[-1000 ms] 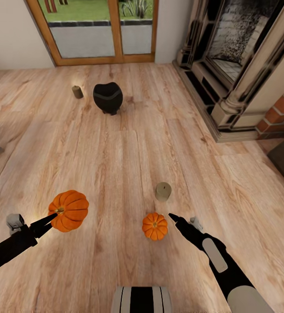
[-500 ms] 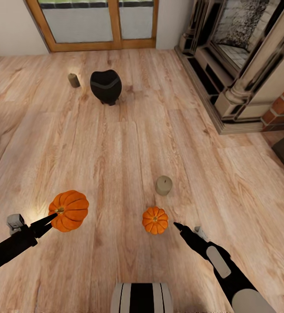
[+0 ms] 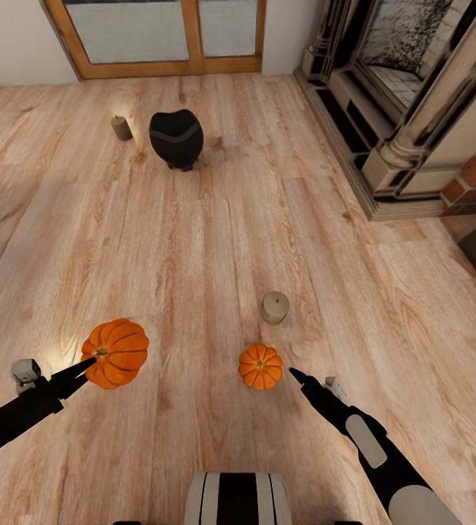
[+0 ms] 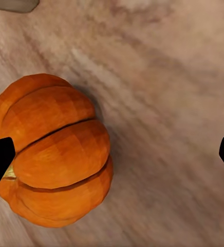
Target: Place each of the two pumpkins and all three candles from the living room inside a cabinet in the living room (use any cabinet), then make sure every cabinet is closed, and position the cauldron so it is next to a table in the living room.
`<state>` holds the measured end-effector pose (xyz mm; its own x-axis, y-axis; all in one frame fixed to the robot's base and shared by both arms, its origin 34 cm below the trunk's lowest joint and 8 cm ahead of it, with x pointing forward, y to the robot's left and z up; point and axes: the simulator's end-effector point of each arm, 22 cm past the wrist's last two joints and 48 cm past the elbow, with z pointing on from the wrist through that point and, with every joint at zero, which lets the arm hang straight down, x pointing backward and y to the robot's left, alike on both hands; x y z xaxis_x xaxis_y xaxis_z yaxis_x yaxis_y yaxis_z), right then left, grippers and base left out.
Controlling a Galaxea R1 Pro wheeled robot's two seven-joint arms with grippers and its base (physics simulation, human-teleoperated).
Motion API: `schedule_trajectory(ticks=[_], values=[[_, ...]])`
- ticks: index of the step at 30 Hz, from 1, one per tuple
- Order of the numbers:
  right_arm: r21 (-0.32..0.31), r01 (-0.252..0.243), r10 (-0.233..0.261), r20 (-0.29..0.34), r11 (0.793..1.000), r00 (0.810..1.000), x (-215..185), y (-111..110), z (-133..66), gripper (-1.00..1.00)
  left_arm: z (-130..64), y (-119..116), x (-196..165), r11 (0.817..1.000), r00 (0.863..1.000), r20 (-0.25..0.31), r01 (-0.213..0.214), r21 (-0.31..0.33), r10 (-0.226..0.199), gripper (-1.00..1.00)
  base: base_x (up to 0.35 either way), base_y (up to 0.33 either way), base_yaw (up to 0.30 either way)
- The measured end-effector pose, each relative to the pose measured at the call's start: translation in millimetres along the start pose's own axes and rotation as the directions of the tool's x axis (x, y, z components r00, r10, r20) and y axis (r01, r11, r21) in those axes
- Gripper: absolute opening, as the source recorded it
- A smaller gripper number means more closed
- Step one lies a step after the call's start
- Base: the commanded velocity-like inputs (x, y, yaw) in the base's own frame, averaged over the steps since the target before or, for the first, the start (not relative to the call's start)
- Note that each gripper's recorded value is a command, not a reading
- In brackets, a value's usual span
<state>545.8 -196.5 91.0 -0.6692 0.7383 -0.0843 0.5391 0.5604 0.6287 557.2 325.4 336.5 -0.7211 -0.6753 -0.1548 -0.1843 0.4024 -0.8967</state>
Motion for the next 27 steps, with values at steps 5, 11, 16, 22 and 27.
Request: schedule_trajectory(ticks=[5, 11, 16, 22, 27], values=[[-0.001, 0.004, -0.004, -0.004, 1.000, 1.000, 1.6, 0.9, 0.3, 1.00, 0.0, -0.2, 0.0, 1.000, 1.000, 0.000, 0.000, 0.000, 0.000, -1.00, 0.072, 0.094, 0.000], [-0.002, 0.005, -0.005, -0.007, 1.000, 1.000, 3.2, 1.3, 0.8, 1.00, 0.0, -0.2, 0.1, 1.000, 1.000, 0.000, 0.000, 0.000, 0.000, -1.00, 0.011, 0.121, 0.000], [0.002, 0.003, -0.003, -0.011, 1.000, 1.000, 4.8, -0.5, 0.8, 1.00, 0.0, -0.1, 0.0, 1.000, 1.000, 0.000, 0.000, 0.000, 0.000, -1.00, -0.024, 0.075, 0.000], [0.002, 0.003, -0.003, -0.011, 1.000, 1.000, 5.0, -0.6, 0.8, 1.00, 0.0, 0.0, 0.0, 1.000, 1.000, 0.000, 0.000, 0.000, 0.000, -1.00, -0.034, 0.086, 0.000], [0.002, 0.003, -0.003, -0.011, 1.000, 1.000, 5.0, -0.6, 0.8, 1.00, -0.2, 0.1, -0.2, 1.000, 1.000, 0.001, -0.001, -0.001, 0.001, -1.00, 0.059, 0.077, 0.000]])
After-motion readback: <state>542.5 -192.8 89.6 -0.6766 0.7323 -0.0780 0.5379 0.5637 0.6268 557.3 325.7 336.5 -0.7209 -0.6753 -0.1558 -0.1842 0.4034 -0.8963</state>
